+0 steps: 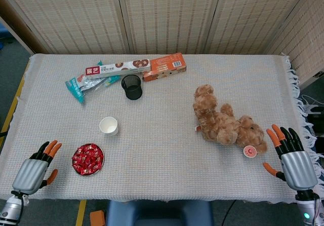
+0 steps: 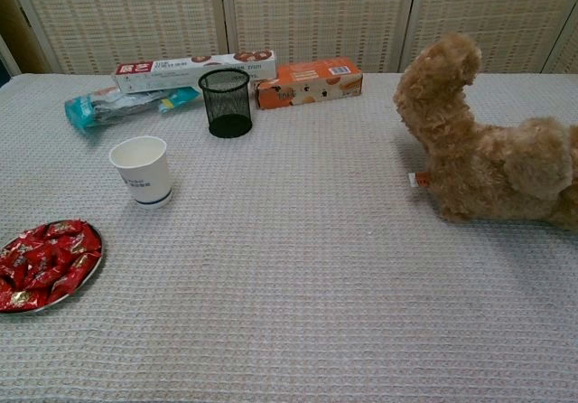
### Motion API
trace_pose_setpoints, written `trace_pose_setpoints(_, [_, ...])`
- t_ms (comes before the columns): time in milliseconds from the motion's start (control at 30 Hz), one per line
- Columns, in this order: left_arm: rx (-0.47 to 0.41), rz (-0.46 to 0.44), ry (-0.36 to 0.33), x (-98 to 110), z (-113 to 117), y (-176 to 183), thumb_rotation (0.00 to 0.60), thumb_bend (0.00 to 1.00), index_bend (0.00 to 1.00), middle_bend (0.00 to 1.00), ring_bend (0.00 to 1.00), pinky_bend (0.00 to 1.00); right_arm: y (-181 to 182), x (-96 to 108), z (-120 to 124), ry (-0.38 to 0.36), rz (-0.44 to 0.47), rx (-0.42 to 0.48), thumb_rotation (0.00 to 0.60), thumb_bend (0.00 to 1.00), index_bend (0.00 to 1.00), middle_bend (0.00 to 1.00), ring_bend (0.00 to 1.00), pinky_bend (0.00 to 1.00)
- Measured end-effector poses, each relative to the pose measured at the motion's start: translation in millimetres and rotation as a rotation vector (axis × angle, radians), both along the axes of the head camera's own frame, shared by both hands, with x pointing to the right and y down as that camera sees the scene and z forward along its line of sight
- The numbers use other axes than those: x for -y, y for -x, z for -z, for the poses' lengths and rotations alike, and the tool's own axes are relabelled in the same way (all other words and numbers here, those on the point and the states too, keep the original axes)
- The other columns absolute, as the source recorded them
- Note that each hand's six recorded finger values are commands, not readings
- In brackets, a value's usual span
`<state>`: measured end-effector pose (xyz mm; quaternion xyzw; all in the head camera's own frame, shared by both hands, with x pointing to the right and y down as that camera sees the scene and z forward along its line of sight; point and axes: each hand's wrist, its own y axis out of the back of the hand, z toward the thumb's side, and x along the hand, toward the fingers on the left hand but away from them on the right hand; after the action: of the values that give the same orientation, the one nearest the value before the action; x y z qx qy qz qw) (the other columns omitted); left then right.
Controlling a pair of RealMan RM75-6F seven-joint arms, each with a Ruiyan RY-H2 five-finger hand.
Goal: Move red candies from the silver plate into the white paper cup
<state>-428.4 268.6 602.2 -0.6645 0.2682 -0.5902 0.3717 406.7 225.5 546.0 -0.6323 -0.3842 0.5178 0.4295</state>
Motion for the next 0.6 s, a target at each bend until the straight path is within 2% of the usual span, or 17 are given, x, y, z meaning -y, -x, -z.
trace_pose_setpoints(367, [0.094, -0.164, 0.082, -13, -27, -43, 0.600, 0.41, 0.00, 0.00, 0.05, 0.74, 2, -3, -2, 0.019, 0.012, 0.002, 0.600, 0.06, 0.00, 0.00, 0.00, 0.00])
trace_pose_setpoints(467, [0.078, -0.194, 0.112, -14, -38, -58, 0.600, 0.41, 0.00, 0.00, 0.07, 0.81, 2, -3, -1, 0.021, 0.012, 0.002, 0.600, 0.06, 0.00, 0.00, 0.00, 0.00])
trace_pose_setpoints(600, [0.053, -0.225, 0.112, -12, -48, -75, 0.600, 0.42, 0.00, 0.00, 0.09, 0.86, 1, -3, -1, 0.025, 0.012, 0.003, 0.600, 0.06, 0.00, 0.00, 0.00, 0.00])
